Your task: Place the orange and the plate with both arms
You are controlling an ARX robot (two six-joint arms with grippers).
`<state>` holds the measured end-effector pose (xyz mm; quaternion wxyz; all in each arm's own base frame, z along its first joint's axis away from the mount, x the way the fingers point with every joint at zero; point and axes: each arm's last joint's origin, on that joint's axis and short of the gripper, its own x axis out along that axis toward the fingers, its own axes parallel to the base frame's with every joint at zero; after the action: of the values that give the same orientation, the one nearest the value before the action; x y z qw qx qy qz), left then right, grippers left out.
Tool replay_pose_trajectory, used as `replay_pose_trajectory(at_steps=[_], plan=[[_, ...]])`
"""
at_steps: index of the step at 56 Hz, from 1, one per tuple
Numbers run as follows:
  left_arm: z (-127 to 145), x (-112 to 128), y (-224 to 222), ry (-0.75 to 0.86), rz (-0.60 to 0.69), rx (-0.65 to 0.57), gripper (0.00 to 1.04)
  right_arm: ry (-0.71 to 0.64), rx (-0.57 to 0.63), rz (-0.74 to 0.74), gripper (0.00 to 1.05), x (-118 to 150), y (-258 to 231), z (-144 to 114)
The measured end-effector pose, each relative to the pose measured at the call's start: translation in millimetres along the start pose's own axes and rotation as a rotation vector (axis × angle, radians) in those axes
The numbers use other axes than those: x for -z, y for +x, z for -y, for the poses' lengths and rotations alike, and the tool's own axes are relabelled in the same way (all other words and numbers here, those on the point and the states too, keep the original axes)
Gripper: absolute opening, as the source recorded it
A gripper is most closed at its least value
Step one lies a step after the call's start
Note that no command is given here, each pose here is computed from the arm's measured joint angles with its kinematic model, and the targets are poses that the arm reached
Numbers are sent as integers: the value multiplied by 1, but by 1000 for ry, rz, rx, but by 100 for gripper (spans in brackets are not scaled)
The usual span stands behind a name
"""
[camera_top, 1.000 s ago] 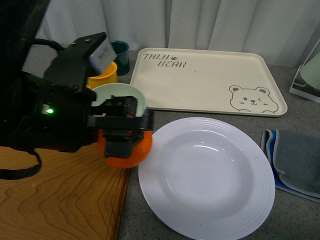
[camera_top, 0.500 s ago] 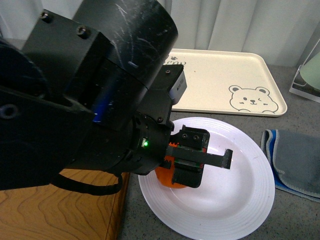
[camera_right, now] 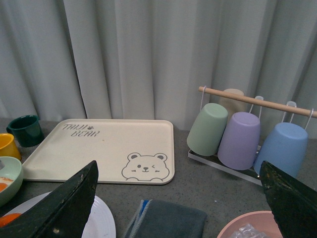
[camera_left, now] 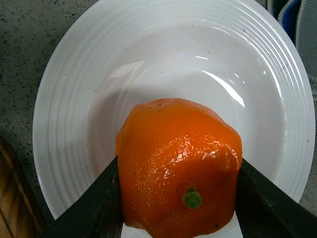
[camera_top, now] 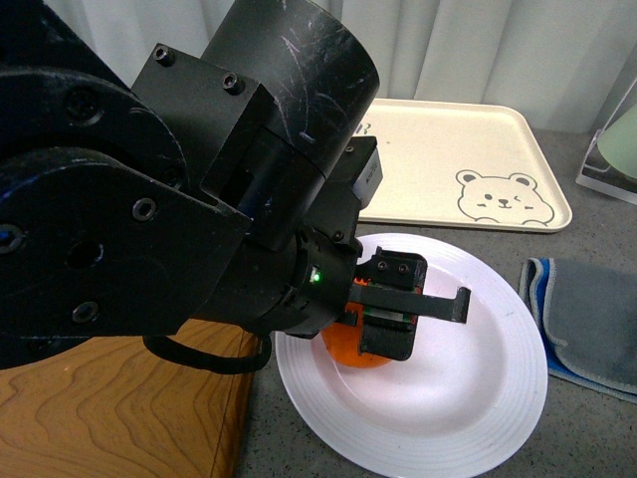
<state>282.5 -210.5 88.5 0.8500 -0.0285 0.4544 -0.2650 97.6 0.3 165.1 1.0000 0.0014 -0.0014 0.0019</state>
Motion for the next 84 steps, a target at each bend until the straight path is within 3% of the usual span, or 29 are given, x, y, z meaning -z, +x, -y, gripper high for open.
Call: replay_pose_trajectory(at_steps=[24,43,57,59,63,66,71,75,84], plan=[[-1,3,16,-5,-36,-8,51,0,0,0,95,0,0,0],[2,-2,11,0,-15,-21,100,0,0,0,95,0,0,0],[-1,-14,-30,-29,138,-75,98,0,0,0,95,0,0,0],[-3,-13,-34,-10,211,-130,96,0,0,0,95,0,0,0],[-17,-8,-44,35,524,-363,84,0,0,0,95,0,0,0],[-28,3,-55,48,652,-461,76,0,-3,0,95,0,0,0],[-48,18,-90,24,869,-533,60,0,0,0,95,0,0,0],[-56,22,-117,22,962,-538,48,0,0,0,95,0,0,0],[-71,48,-144,48,946,-540,20,0,0,0,95,0,0,0]])
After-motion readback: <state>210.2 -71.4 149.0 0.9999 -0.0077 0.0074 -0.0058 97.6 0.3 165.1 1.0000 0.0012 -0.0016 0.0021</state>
